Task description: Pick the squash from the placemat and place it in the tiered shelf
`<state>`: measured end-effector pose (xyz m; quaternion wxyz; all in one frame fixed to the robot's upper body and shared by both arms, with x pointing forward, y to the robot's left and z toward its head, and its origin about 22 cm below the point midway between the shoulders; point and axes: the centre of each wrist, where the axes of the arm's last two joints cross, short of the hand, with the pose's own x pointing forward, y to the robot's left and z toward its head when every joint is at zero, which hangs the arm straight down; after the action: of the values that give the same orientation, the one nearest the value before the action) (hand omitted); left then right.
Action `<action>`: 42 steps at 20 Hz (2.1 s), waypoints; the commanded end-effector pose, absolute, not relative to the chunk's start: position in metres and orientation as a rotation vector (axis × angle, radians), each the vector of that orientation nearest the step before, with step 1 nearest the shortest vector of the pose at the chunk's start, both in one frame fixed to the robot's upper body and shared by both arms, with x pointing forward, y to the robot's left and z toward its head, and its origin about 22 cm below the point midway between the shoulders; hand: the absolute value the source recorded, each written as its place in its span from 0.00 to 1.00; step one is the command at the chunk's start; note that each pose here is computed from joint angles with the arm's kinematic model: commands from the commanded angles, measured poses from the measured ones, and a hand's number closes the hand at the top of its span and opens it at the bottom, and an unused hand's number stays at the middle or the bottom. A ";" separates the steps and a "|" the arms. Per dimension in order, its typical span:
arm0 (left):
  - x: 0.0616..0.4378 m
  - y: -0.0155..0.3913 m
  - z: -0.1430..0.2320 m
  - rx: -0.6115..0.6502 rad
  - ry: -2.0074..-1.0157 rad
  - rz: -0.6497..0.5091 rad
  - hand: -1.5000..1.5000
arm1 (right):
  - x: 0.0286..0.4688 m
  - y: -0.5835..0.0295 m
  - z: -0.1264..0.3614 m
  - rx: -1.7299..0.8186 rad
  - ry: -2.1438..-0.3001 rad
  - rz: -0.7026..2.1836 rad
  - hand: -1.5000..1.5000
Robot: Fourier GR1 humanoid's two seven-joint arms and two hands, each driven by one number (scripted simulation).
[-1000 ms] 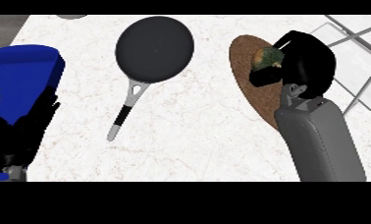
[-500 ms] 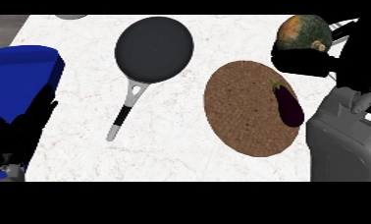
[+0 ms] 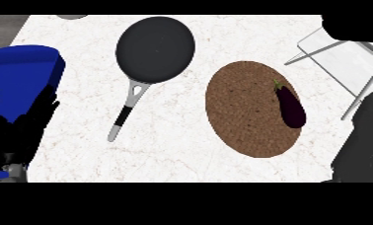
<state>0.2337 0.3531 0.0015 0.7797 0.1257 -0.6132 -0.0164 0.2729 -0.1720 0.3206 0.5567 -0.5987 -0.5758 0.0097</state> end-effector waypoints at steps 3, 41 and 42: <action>0.228 0.348 0.005 0.251 -1.323 -0.046 0.50 | 0.278 -0.183 0.349 -1.581 -1.042 0.016 1.00; 0.242 0.356 0.001 0.265 -1.335 -0.043 0.50 | 0.356 -0.375 0.305 -1.618 -0.765 -0.033 0.00; 0.240 0.356 -0.011 0.259 -1.340 -0.030 0.50 | 0.357 -0.386 0.304 -1.622 -0.748 -0.016 0.00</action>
<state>0.2343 0.3519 -0.0033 0.7775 0.1196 -0.6171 -0.0187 0.3525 -0.3668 0.3212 0.6193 -0.6991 -0.3551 -0.0413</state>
